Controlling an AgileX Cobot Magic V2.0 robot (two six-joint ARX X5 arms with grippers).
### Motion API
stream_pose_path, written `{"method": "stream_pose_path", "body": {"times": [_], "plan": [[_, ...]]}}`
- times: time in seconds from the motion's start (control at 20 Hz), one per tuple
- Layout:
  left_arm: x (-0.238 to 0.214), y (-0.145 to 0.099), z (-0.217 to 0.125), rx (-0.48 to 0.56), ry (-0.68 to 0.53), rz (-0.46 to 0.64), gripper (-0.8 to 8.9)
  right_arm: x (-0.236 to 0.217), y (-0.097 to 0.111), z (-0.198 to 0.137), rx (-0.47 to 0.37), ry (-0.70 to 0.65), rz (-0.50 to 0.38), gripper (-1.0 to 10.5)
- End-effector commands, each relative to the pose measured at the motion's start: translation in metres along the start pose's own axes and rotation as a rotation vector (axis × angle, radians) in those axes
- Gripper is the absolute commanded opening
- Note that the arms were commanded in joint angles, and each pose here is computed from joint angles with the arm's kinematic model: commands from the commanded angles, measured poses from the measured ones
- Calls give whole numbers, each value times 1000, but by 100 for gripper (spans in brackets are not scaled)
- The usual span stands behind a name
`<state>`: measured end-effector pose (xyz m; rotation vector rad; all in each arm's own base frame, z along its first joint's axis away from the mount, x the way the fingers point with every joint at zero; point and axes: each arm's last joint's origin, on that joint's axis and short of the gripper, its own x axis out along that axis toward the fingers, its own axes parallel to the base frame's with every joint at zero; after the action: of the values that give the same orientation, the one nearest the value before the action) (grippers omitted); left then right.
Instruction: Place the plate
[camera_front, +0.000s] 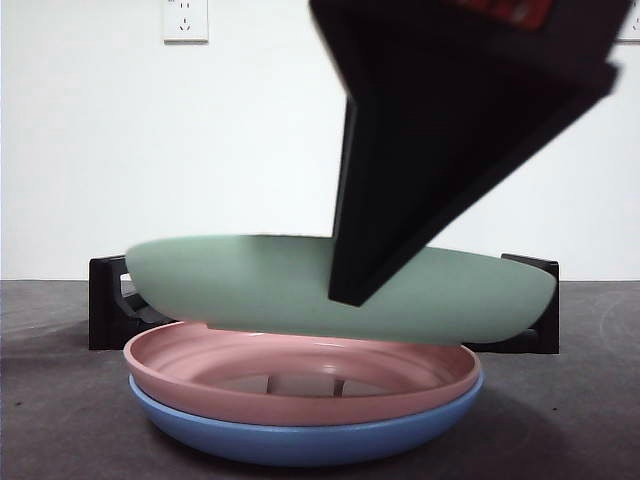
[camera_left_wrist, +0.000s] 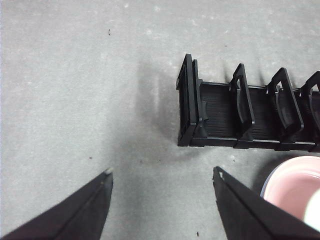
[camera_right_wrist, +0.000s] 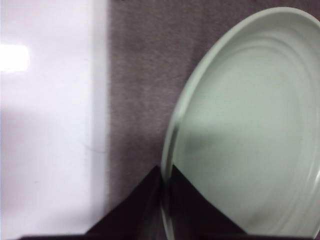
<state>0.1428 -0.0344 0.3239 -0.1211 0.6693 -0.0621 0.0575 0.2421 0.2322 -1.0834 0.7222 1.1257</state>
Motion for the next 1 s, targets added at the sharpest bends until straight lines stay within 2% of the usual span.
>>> {"method": "stream_pose_path", "body": {"times": [0.05,0.4,0.75,1.0], "plan": [[-2,-1,4,2,-20,-4,312,4,-5,9,-46,0,-5,19],[-2,-1,6,22,-32,-5,313,20,-15,19,-83,47,31,19],[-2,-1,6,26,-35,-5,313,30,-20,23,-68,89,80,20],[-2,-1,6,25,-36,-5,313,30,-18,22,-68,96,84,91]]}}
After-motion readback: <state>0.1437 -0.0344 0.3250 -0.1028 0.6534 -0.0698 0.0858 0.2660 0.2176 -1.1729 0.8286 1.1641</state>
